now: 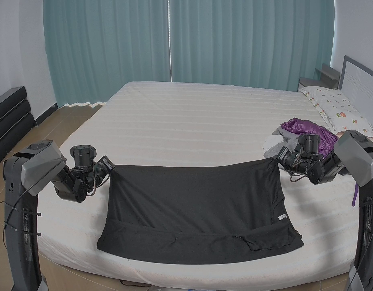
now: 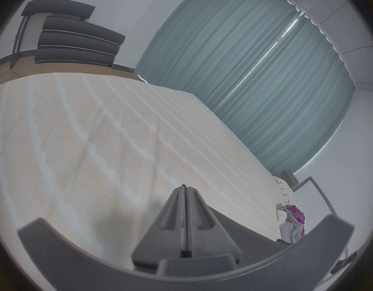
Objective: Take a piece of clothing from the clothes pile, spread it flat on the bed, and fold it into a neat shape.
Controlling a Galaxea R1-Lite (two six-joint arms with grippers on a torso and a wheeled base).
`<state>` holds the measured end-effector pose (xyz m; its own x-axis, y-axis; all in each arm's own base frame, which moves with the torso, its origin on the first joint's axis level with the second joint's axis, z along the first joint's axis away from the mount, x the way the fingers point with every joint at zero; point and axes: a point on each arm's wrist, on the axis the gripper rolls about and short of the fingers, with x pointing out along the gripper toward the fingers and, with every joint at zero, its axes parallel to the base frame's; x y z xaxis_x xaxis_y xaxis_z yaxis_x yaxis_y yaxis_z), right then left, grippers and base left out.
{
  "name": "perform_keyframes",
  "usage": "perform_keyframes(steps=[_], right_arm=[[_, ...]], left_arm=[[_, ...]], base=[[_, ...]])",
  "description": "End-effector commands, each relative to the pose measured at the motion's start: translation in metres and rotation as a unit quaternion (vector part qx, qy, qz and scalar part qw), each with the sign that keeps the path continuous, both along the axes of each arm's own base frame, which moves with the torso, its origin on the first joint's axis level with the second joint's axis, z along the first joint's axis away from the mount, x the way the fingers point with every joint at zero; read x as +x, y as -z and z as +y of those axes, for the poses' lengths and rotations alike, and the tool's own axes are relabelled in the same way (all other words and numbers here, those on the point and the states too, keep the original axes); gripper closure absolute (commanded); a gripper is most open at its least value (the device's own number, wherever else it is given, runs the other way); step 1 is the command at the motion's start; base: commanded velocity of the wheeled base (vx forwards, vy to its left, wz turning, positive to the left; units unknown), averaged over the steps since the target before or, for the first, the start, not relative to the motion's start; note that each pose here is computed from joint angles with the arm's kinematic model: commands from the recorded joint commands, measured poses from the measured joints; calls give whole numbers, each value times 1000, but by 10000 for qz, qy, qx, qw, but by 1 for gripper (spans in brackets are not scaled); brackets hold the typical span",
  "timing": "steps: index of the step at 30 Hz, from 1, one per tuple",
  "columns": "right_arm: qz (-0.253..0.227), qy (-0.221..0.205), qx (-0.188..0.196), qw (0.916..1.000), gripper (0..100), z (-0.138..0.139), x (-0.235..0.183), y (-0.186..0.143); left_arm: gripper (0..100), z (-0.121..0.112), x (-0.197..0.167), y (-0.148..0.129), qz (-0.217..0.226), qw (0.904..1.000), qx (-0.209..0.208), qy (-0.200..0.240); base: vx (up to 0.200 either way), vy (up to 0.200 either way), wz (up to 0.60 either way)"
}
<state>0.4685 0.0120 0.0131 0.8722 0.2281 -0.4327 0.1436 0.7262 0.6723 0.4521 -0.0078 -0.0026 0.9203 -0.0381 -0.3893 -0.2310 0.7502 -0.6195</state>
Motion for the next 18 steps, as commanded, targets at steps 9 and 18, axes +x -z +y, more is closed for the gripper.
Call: perform_keyframes(steps=[9,18], right_arm=[[207,-215,152,9994,100,-6,-28,-14],[473,-447,338,9973,100,-14,-70,-17]], left_arm=[[100,0,-23,-4,260,9996,58,61],[100,0,-55,-6,390,9992,54,92]], base=[[0,0,0],[0,0,0]])
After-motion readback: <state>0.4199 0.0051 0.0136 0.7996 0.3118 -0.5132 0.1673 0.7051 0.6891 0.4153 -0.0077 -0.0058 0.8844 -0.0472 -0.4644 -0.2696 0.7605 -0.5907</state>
